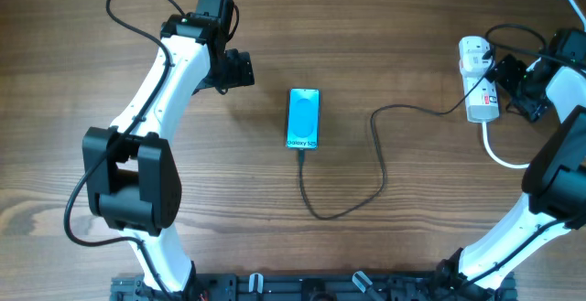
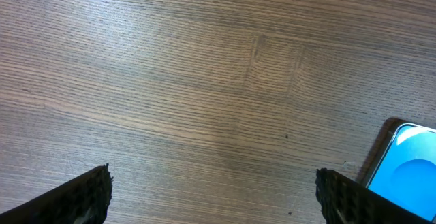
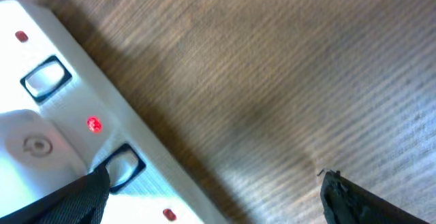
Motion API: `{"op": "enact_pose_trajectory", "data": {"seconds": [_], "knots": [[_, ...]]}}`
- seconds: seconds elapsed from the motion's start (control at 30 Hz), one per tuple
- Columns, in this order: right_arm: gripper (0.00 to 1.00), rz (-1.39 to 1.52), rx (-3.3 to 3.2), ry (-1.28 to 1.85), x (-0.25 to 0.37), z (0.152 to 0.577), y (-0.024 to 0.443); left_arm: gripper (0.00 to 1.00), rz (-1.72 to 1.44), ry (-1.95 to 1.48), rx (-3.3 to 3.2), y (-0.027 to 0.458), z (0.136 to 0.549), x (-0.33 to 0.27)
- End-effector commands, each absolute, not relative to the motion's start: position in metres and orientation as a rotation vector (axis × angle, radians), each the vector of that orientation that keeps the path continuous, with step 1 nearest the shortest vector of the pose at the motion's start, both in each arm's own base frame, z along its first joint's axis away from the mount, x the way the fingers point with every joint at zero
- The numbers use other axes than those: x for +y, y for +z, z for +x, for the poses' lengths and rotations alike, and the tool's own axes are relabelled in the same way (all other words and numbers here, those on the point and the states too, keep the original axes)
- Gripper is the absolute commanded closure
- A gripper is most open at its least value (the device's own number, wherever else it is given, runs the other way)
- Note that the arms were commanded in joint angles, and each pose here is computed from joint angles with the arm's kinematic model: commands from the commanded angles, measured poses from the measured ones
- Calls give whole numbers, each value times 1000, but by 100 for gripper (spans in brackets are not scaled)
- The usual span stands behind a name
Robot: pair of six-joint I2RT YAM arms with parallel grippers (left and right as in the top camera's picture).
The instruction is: Plug charger to phone and switch on socket
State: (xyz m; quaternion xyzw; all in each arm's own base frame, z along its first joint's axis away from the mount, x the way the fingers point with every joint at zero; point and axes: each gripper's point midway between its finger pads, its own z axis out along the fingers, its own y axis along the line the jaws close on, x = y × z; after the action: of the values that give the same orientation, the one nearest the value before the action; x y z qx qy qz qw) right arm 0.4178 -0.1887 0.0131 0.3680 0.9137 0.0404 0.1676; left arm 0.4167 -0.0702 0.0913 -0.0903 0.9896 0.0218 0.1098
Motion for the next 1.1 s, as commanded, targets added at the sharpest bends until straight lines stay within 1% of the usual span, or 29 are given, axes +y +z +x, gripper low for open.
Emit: {"op": "enact_pose_trajectory", "data": {"seconds": [0.0, 0.07, 0.23, 0.33, 0.4, 0.5, 0.6, 0.73, 0.83, 0.97, 1.07], "knots": [[0, 1079, 2687, 101, -175, 396, 7, 0, -285, 47, 2900, 95, 418, -70], [0, 1103, 2687, 96, -177, 386, 21, 0, -285, 47, 2900, 95, 418, -70], [0, 1155, 2666, 95, -172, 355, 79, 0, -285, 47, 2900, 95, 418, -70], [0, 1150, 2657, 94, -159, 331, 119, 0, -285, 47, 2900, 95, 418, -70], [0, 1117, 2627, 90, -146, 313, 155, 0, -285, 47, 2900, 95, 418, -70], [0, 1052, 2599, 190, -114, 293, 193, 0, -285, 47, 2900, 95, 418, -70], [0, 893, 2628, 364, -53, 263, 228, 0, -285, 47, 2900, 95, 418, -70], [0, 710, 2659, 390, -17, 244, 244, 0, -285, 47, 2900, 95, 418, -70], [0, 619, 2706, 411, 4, 229, 247, 0, -285, 47, 2900, 95, 418, -70], [0, 586, 2784, 427, 19, 208, 244, 0, -285, 47, 2900, 95, 418, -70], [0, 593, 2791, 428, 19, 206, 244, 0, -285, 47, 2900, 95, 418, -70]]}}
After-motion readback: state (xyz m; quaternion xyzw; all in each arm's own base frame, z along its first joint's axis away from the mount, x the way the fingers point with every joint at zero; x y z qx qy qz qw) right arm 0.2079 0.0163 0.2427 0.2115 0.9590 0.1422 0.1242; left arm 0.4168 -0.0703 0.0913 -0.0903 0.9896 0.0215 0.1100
